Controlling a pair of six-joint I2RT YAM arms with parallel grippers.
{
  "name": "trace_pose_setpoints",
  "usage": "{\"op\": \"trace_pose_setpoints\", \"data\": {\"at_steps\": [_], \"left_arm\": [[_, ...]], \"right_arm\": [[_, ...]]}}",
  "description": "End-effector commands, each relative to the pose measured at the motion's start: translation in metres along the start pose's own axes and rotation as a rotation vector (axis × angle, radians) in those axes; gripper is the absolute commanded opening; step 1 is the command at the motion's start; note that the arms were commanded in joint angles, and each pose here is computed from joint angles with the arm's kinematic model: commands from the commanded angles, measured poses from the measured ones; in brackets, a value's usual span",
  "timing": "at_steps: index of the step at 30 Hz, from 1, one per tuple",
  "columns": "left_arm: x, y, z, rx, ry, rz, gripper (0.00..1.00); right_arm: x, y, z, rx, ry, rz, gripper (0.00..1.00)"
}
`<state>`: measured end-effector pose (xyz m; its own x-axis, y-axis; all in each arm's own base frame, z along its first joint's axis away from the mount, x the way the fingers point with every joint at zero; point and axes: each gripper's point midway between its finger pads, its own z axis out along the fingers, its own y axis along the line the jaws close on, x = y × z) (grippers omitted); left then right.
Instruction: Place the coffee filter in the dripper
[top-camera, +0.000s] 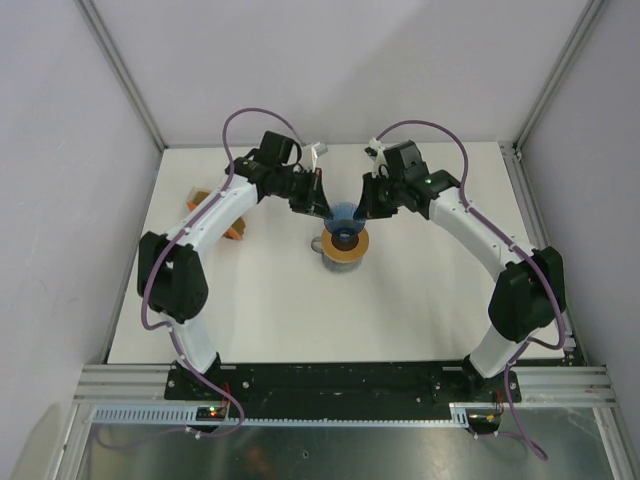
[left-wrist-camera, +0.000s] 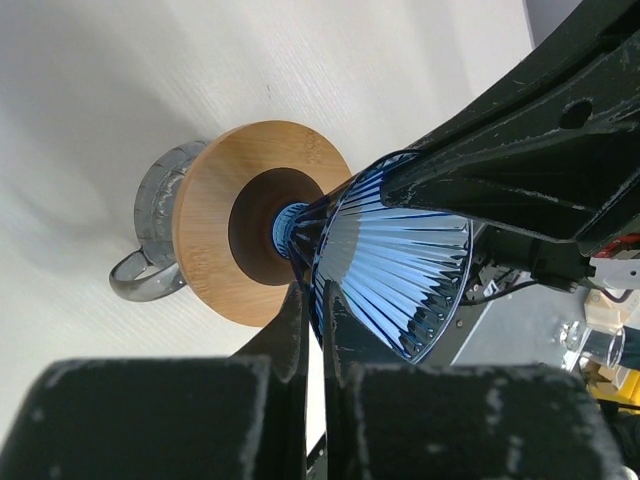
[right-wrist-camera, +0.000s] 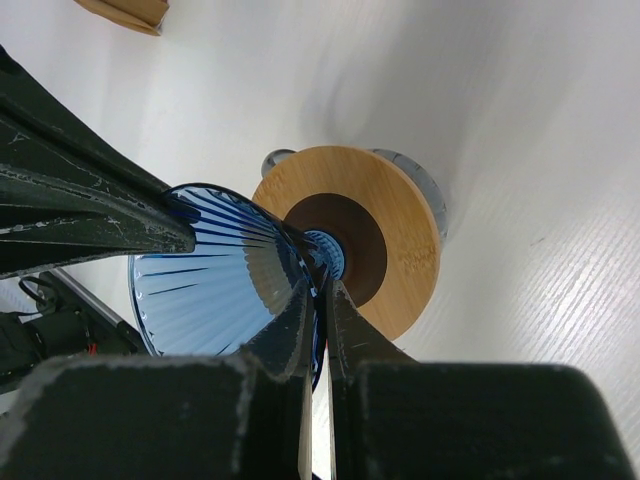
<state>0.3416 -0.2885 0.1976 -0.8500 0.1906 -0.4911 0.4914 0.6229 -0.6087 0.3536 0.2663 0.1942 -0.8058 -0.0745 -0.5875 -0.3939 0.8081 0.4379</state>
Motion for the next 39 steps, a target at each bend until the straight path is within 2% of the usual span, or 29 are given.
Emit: {"op": "trace_pose_setpoints", "data": {"at_steps": [1, 8, 20, 29, 36, 39], "left_arm": [[0.034, 0.009, 0.015, 0.026, 0.102, -0.01, 0.0], [0.045, 0.011, 0.013, 0.027, 0.12, -0.018, 0.0], [0.032, -0.003, 0.002, 0.051, 0.077, 0.015, 0.0], [0.004, -0.005, -0.004, 0.039, 0.018, 0.05, 0.19], [-0.001, 0.001, -0.002, 0.041, 0.014, 0.042, 0.24], [-0.007, 0.002, -0.005, 0.035, -0.002, 0.048, 0.29]], "right_arm": [[0.021, -0.009, 0.022, -0.011, 0.073, 0.015, 0.0], [0.03, -0.007, 0.021, -0.005, 0.094, 0.009, 0.0], [0.033, -0.005, 0.02, -0.009, 0.102, 0.005, 0.0], [0.024, -0.008, 0.012, -0.012, 0.074, 0.016, 0.0], [0.009, -0.005, 0.002, -0.007, 0.024, 0.005, 0.0], [0.004, -0.008, -0.001, 0.022, 0.01, -0.009, 0.0]]}}
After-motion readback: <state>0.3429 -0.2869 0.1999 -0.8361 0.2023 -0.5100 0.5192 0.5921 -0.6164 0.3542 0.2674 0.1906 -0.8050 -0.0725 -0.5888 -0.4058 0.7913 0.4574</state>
